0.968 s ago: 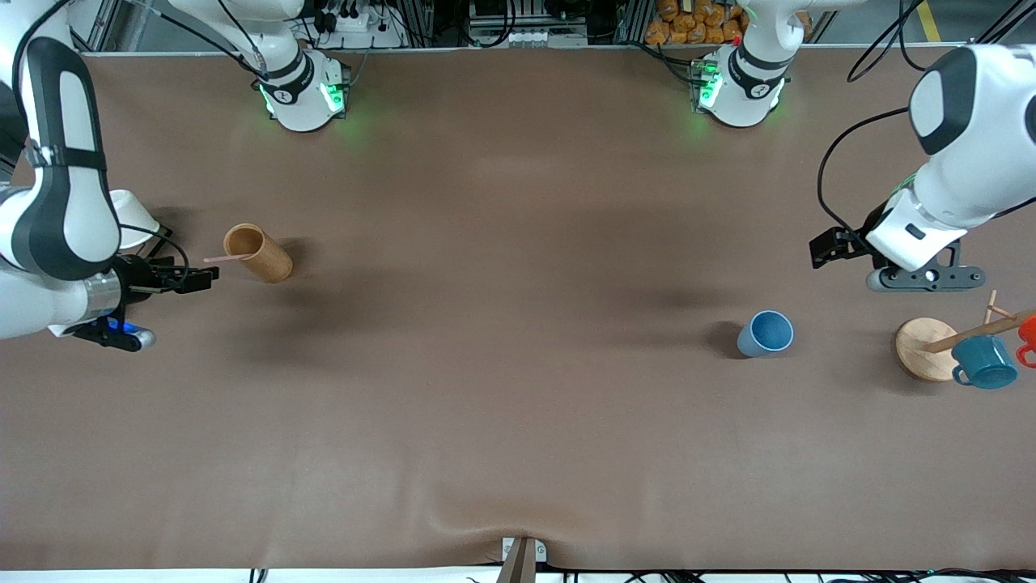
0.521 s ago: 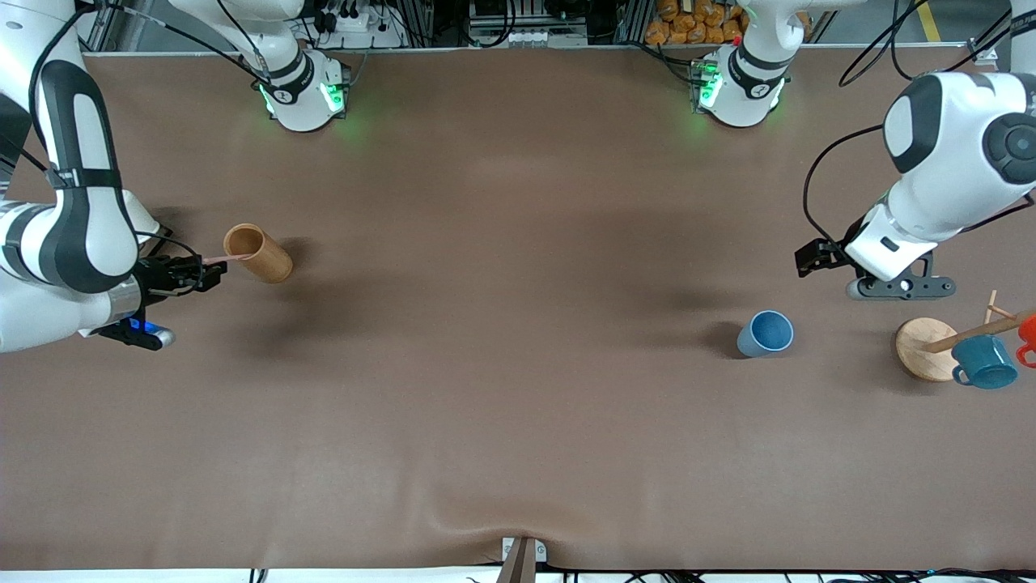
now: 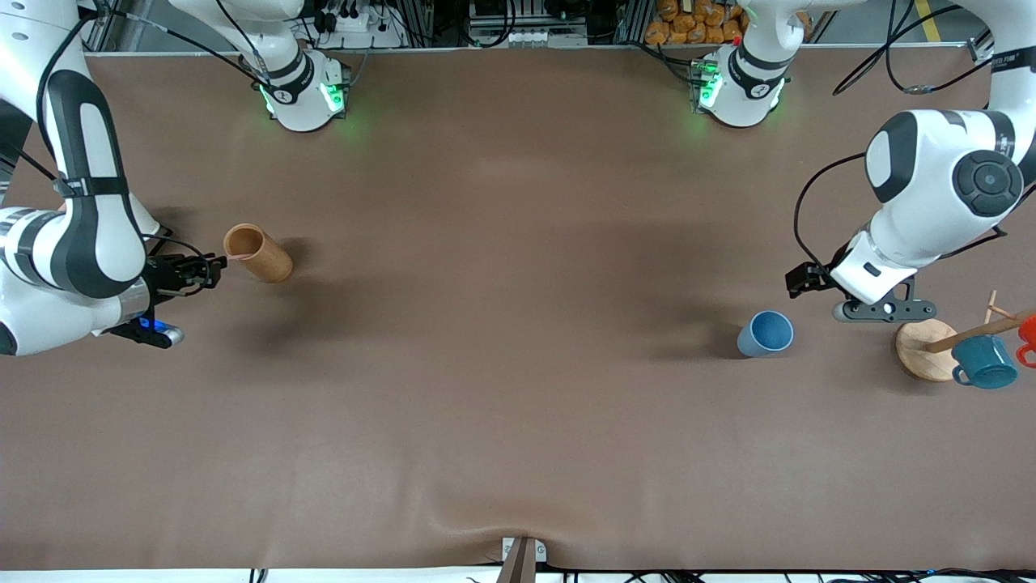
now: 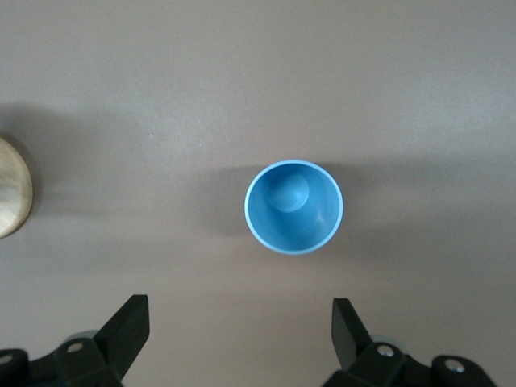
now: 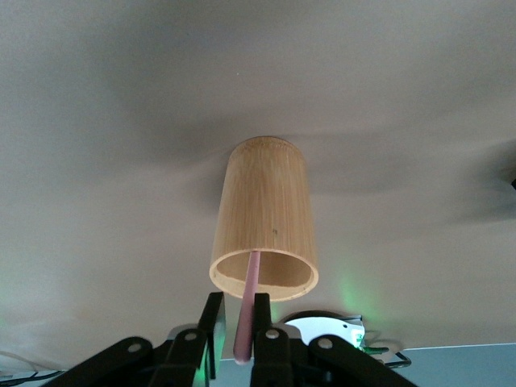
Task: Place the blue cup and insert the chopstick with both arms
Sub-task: 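Reach the right gripper to the pink chopstick while the left gripper reaches the cup, then pull the chopstick from the bamboo cup while the left gripper grasps the cup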
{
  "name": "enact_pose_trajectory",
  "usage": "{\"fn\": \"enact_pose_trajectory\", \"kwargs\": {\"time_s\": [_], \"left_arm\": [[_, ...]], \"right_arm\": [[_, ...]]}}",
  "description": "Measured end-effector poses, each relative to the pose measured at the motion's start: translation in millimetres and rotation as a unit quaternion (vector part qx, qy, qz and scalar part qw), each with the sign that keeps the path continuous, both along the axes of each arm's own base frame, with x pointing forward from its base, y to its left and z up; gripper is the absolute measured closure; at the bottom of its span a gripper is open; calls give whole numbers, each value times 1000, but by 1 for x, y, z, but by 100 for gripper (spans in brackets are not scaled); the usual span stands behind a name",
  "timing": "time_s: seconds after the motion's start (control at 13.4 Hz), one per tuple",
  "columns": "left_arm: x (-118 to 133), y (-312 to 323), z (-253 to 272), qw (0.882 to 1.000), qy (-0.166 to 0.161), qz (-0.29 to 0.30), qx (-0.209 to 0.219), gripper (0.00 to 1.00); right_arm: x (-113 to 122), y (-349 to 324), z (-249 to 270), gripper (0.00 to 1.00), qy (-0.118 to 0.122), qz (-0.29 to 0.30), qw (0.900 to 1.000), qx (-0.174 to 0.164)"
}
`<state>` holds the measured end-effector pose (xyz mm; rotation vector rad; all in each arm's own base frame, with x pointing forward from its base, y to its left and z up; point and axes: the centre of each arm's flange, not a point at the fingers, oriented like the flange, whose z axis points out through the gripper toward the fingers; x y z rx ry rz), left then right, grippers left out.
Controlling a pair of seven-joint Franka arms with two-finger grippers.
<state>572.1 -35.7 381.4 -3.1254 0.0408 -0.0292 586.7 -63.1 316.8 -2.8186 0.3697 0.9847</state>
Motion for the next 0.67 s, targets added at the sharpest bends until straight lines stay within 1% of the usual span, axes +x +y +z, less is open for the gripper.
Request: {"fn": "enact_pose_trajectory", "kwargs": {"time_s": [0.07, 0.22, 0.3, 0.37, 0.67], "left_arm": [[2, 0, -5, 1000, -2, 0, -1, 0], [6, 0, -15, 1000, -7, 0, -2, 0], [8, 0, -20, 1000, -8, 0, -3, 0], [10, 0, -26, 1000, -10, 0, -4, 0], [18, 1, -51, 1000, -17, 1, -6, 0]], "right_arm": [[-1, 0, 0, 79, 3, 0, 1000, 1], [-2, 1, 0, 85, 7, 1, 1000, 2], [-2, 2, 0, 85, 7, 2, 1000, 2], [-2, 2, 1, 90, 8, 2, 1000, 3], [1, 4, 14, 90, 6, 5, 1000, 4]]}}
